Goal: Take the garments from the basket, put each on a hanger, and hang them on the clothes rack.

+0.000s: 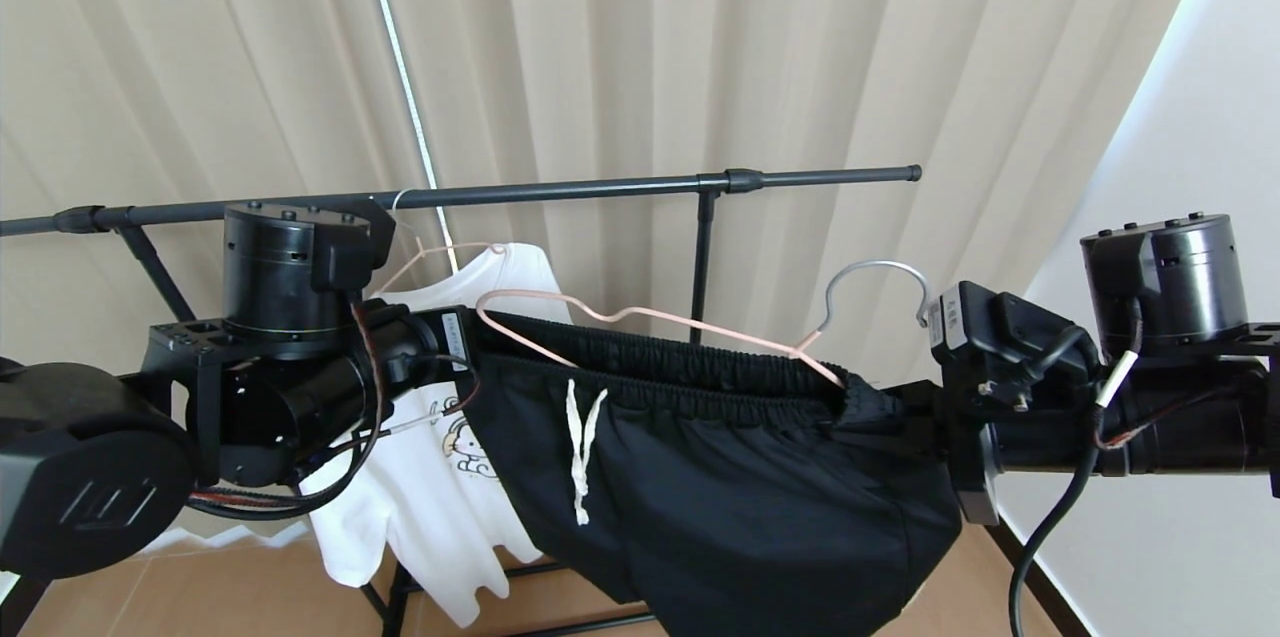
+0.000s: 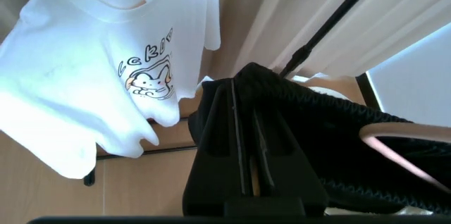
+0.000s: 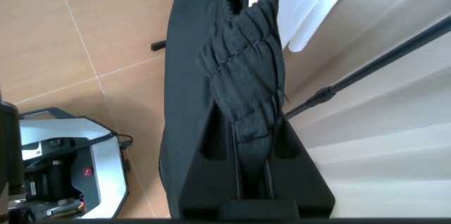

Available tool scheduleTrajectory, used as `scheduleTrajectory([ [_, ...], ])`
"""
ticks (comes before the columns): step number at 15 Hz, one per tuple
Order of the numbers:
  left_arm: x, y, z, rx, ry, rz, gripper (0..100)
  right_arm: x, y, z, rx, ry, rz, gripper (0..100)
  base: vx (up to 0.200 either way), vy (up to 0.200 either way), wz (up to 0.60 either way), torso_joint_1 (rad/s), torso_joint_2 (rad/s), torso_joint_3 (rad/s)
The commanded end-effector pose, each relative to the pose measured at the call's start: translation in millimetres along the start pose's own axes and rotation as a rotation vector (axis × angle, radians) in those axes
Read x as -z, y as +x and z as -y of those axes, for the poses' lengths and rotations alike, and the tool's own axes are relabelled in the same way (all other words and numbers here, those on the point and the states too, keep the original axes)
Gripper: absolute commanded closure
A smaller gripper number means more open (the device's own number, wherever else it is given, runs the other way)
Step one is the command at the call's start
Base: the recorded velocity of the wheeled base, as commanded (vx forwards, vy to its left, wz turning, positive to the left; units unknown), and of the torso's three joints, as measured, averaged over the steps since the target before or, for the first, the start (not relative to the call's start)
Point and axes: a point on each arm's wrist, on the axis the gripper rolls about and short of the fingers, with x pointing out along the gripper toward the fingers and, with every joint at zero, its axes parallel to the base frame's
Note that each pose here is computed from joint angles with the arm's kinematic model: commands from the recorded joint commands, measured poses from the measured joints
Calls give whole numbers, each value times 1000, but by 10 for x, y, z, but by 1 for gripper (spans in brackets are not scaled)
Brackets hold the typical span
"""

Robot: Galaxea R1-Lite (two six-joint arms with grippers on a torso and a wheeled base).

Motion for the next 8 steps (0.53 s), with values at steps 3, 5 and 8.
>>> scheduleTrajectory([
  [3, -77, -43, -2, 2, 33, 28, 100, 52, 71, 13, -10, 9, -23, 100, 0, 0, 0, 0, 0, 0],
  [5, -121, -44, -4, -1, 46, 38, 100, 95, 97, 2, -20, -6, -37, 100, 0, 0, 0, 0, 0, 0],
  [8, -150, -55, -9, -2, 72, 48, 100, 163, 178, 17, -34, -5, -64, 100, 0, 0, 0, 0, 0, 0],
])
